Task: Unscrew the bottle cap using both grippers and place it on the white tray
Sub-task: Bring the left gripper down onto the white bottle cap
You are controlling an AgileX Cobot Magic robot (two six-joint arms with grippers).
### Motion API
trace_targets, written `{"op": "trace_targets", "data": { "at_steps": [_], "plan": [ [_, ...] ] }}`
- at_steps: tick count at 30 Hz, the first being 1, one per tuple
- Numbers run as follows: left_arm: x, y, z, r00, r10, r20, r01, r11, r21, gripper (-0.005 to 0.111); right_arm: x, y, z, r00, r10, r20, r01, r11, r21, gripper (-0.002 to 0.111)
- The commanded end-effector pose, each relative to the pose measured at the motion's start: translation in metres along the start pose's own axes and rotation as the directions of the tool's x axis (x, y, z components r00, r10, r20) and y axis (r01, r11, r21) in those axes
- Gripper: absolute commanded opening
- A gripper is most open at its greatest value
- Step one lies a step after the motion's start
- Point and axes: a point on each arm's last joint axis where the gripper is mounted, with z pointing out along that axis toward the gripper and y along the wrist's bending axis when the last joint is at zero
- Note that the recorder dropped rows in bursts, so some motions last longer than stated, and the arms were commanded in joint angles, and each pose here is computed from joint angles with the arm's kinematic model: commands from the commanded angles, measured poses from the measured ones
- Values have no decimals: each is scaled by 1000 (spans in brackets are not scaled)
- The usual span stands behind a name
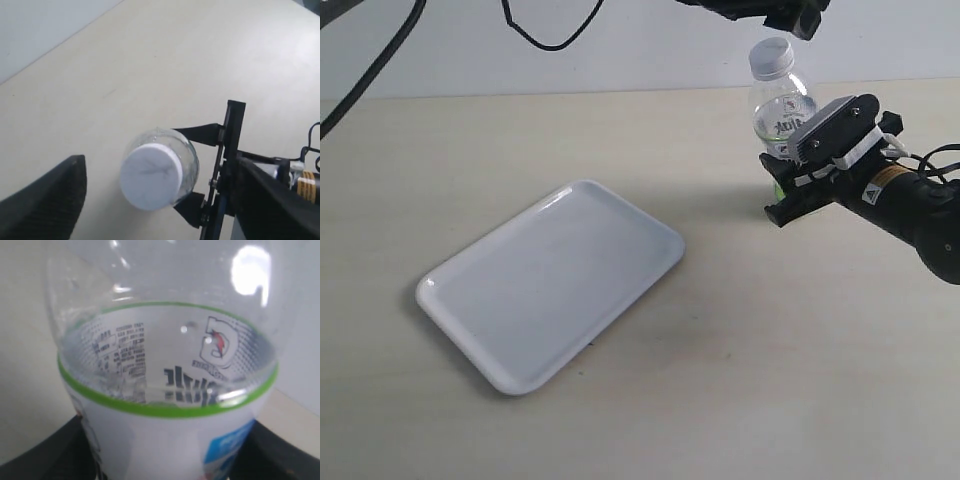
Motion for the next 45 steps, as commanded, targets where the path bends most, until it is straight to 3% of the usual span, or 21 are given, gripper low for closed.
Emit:
{"op": "trace_targets", "data": {
  "at_steps": [1, 9, 19, 26, 33, 45],
  "plan": [
    [-3, -1, 3, 999, -18, 36, 18, 1000, 5, 76, 6, 1, -1, 998, -14, -59, 12, 1000, -25, 0],
    [9, 3, 26, 1000, -22, -7, 22, 1000, 4, 76, 6, 1, -1, 998, -18, -58, 16, 1000, -25, 0],
    [14, 8, 23, 998, -18, -68, 18, 1000, 3, 76, 6, 1, -1, 997, -50, -57, 49, 998, -27, 0],
    [22, 7, 22, 988, 41, -150, -38, 999, 22, 76, 6, 1, -1, 997, -50, -57, 49, 998, -27, 0],
    [18, 5, 11, 988, 45, -150, -41, 999, 27, 75, 5, 4, -1, 995, -89, -46, 87, 995, -54, 0],
    [17, 18, 3, 988, 5, -157, -3, 1000, 13, 75, 5, 7, -1, 990, -138, -29, 135, 987, -89, 0]
  ]
}}
